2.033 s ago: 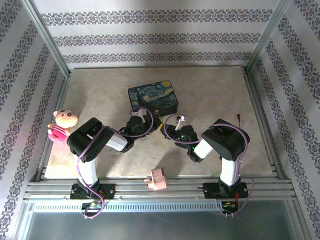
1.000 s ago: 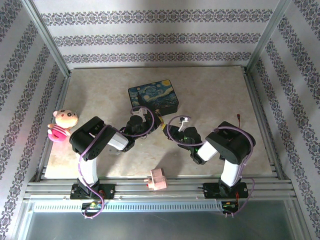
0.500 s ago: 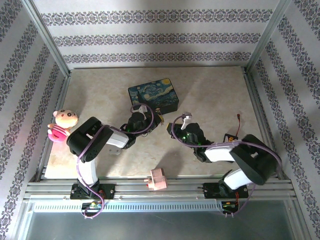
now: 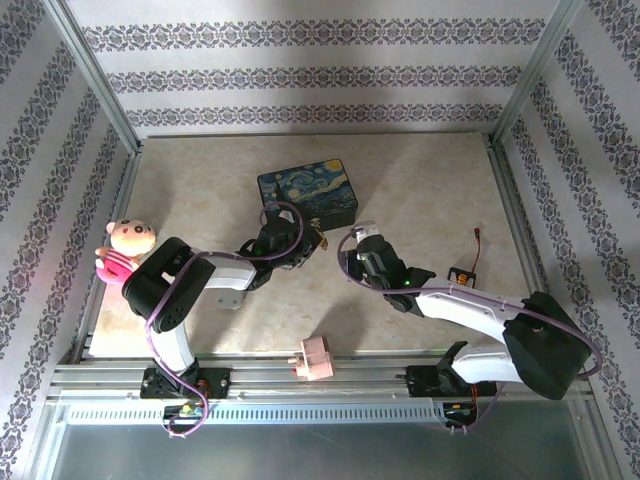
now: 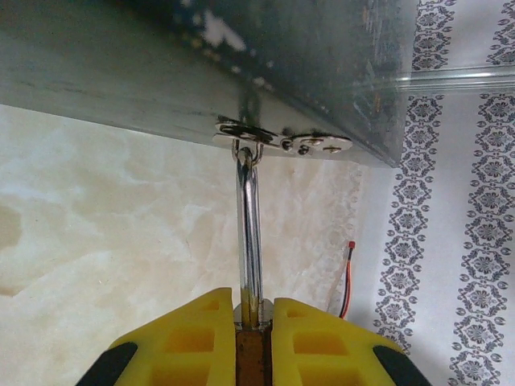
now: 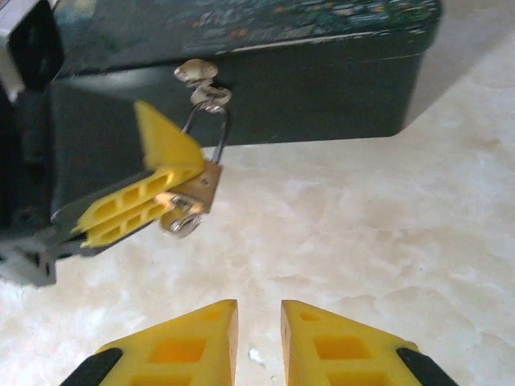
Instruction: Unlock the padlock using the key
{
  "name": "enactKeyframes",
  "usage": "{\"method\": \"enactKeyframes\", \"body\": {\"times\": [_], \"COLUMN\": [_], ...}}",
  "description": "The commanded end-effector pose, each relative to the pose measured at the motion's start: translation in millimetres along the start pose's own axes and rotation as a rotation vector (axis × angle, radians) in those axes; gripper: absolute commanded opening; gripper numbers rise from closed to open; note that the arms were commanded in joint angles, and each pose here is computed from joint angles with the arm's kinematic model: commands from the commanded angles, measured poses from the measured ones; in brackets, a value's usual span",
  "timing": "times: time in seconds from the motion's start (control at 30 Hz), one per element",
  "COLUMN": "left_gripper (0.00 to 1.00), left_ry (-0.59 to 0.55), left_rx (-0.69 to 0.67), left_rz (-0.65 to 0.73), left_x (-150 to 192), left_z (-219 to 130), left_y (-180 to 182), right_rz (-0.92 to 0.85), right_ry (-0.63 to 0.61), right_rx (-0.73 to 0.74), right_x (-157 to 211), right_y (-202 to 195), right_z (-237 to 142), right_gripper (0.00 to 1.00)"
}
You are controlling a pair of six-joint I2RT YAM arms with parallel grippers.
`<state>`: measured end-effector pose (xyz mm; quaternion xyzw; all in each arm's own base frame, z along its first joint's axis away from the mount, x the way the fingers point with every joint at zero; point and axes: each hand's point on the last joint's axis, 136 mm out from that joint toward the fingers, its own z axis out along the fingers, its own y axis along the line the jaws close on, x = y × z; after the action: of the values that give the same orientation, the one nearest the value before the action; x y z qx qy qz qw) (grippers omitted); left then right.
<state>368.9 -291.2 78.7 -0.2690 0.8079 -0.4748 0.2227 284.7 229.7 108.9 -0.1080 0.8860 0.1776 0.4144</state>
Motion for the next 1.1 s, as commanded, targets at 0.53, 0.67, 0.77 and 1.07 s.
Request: {"method": "enactKeyframes", "body": {"times": [0.53, 0.67, 0.77, 1.07], "left_gripper": [0.05, 0.05, 0.05, 0.05], "left_ry": [0.071, 0.079, 0.087, 0.1], "left_rx": [-0.087, -0.085, -0.079, -0.069], "left_rz": [-0.046, -0.041, -0.04, -0.048], "left_x": [9.7, 11.0, 12.0, 14.0], "left_z": [-5.9, -5.1, -3.1, -0.1], "left_y": [18.3, 18.2, 17.8, 18.2], "right_rz": [-0.526, -0.596, -0.653, -0.666], "right_ry": [-0.089, -0.103, -0.091, -0.091], "right_rx": [0.023, 0.01, 0.032, 0.089], "right_x": [-4.4, 3.8, 10.2, 7.6], "right_y": [29.7, 31.6, 30.4, 26.8], "right_z": [30.7, 38.2, 44.3, 60.1], "right_gripper": [0.25, 0.28, 0.28, 0.35]}}
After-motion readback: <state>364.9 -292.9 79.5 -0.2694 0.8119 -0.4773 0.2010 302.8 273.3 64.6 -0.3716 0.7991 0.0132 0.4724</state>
